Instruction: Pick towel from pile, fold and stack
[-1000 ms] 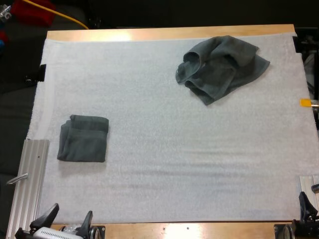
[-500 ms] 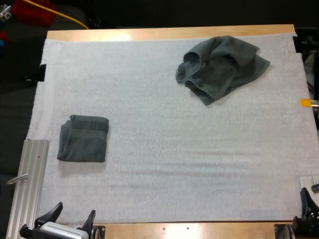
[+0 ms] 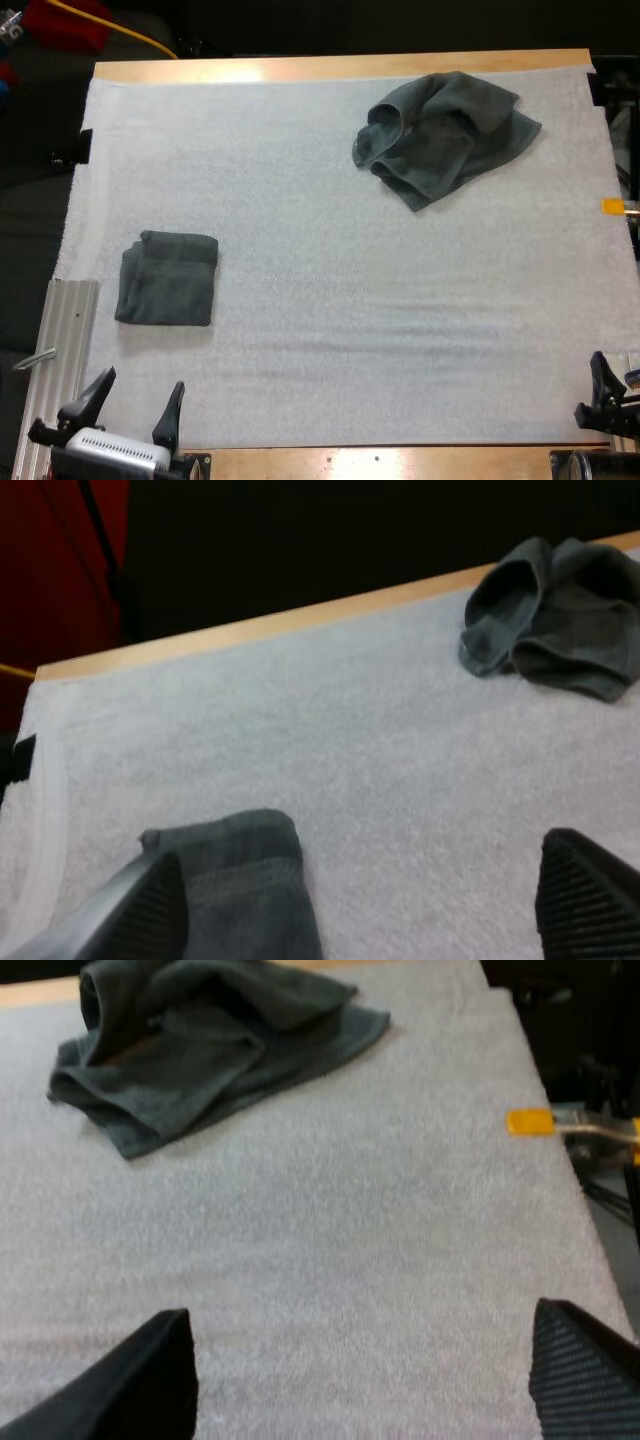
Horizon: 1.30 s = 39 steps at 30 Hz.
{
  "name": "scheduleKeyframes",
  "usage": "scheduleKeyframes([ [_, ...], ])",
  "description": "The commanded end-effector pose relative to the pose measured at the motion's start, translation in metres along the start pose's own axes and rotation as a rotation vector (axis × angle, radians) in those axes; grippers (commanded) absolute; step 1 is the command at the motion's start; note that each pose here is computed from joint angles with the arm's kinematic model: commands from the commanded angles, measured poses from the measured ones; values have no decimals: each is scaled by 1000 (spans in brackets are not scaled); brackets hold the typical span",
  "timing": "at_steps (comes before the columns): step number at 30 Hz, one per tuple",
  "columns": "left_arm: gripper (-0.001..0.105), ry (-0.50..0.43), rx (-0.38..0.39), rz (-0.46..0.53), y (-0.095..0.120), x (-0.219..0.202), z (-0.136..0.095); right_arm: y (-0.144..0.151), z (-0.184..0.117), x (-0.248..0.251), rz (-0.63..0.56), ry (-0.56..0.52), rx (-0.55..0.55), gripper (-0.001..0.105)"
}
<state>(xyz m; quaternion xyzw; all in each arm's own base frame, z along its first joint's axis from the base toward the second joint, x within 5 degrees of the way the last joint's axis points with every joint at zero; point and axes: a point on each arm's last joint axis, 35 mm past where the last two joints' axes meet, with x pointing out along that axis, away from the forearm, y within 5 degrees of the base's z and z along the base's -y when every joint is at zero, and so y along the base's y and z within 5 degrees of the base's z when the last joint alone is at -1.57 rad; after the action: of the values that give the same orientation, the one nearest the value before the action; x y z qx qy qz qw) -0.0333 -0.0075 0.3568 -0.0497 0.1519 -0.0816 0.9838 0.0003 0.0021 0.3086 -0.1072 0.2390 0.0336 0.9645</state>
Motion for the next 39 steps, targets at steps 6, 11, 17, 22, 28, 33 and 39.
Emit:
scheduleKeyframes([
  [6, 69, 44, -9, 0, 6, 28, -10, -1, -1, 17, 0, -24, 14, 67],
  [11, 69, 78, -16, 3, 11, 47, -22, -1, -4, 28, -2, -35, 13, 67],
  [17, 69, 121, -24, 6, 15, 63, -35, 1, -13, 39, 8, 8, 23, 67],
  [22, 69, 150, -30, 8, 17, 71, -44, 3, -24, 50, 21, 60, 45, 67],
  [28, 69, 150, -30, 8, 17, 71, -44, 5, -35, 60, 32, 112, 63, 67],
  [33, 69, 150, -30, 8, 17, 71, -44, 5, -35, 60, 28, 112, 72, 67],
  [39, 69, 150, -30, 8, 17, 71, -44, 5, -35, 60, 28, 112, 72, 67],
])
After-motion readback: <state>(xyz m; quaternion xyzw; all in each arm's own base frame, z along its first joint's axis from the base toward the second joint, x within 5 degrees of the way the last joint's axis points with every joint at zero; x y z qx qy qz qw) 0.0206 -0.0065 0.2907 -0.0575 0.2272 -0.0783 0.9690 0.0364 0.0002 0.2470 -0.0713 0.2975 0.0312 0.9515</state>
